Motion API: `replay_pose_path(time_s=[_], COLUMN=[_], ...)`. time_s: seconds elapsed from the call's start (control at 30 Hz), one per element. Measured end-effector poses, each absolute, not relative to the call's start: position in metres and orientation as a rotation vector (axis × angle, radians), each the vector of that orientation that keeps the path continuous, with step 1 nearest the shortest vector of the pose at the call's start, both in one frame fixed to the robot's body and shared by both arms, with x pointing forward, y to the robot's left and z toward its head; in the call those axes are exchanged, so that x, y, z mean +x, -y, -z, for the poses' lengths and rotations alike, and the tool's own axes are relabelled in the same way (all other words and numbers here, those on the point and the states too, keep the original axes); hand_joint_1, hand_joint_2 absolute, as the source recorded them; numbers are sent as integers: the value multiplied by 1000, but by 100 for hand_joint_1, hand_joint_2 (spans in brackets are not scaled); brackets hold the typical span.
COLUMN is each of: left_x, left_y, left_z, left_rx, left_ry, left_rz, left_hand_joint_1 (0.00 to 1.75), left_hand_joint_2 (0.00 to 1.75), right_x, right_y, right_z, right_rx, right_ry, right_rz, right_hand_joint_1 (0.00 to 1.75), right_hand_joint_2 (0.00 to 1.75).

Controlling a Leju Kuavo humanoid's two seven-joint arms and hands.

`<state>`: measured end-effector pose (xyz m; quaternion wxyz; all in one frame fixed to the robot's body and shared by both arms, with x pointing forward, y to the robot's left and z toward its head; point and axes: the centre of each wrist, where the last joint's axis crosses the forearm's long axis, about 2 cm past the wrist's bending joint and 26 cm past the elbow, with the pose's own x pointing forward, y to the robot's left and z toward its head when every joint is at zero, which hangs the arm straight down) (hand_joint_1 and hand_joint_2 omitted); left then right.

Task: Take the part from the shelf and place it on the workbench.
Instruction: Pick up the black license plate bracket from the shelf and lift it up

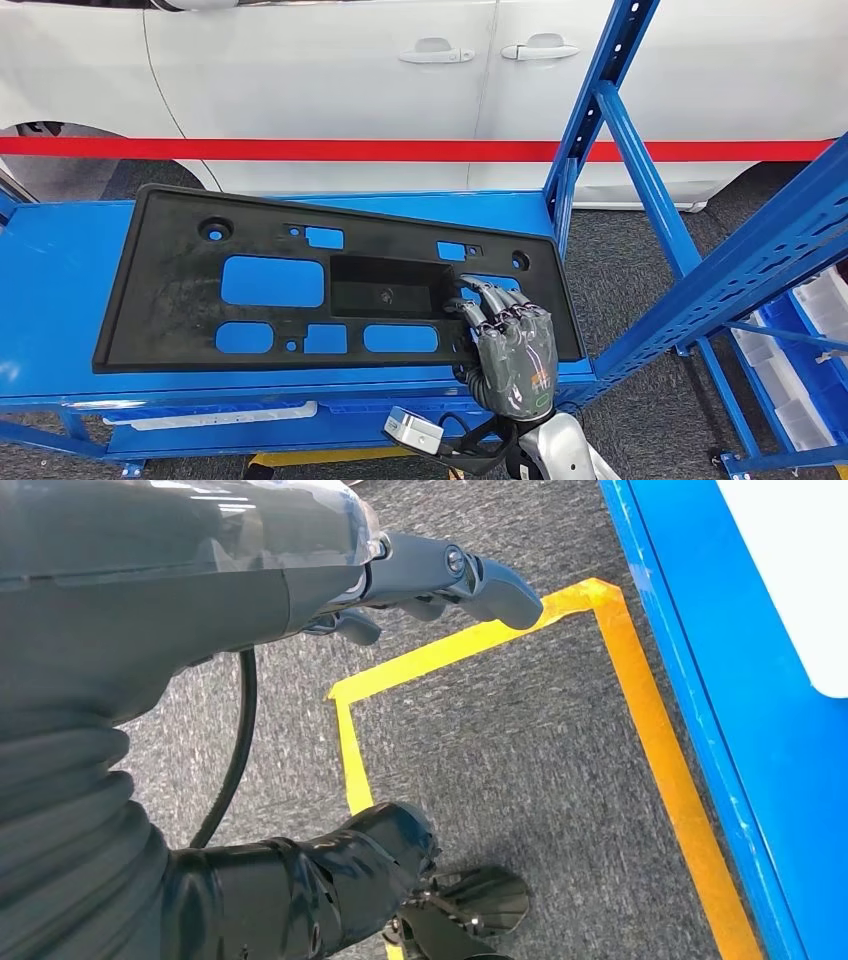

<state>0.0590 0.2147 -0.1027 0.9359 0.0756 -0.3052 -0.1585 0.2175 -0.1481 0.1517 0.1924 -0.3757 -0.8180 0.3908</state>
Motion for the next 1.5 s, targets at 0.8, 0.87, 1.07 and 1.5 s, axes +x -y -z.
replay_pose_path(time_s=[0.8, 0.87, 1.07, 1.5], left_x=[59, 60, 60, 61], left_y=[-215, -215, -215, -214], left_z=[103, 103, 103, 102], left_rx=[151, 150, 149, 145], left_ry=[627, 627, 629, 628], left_rz=[325, 326, 331, 333], left_hand_joint_1=[0, 0, 0, 0], left_hand_joint_2=[175, 175, 175, 175], right_x=[221, 222, 226, 232], right_y=[148, 148, 148, 148], right_z=[-155, -155, -158, -160], right_rx=[-1055, -1053, -1063, -1040], right_ry=[2298, 2297, 2311, 2331], right_rz=[-1111, -1120, -1141, -1141], right_hand_joint_1=[175, 175, 175, 175], right_hand_joint_2=[175, 175, 175, 175])
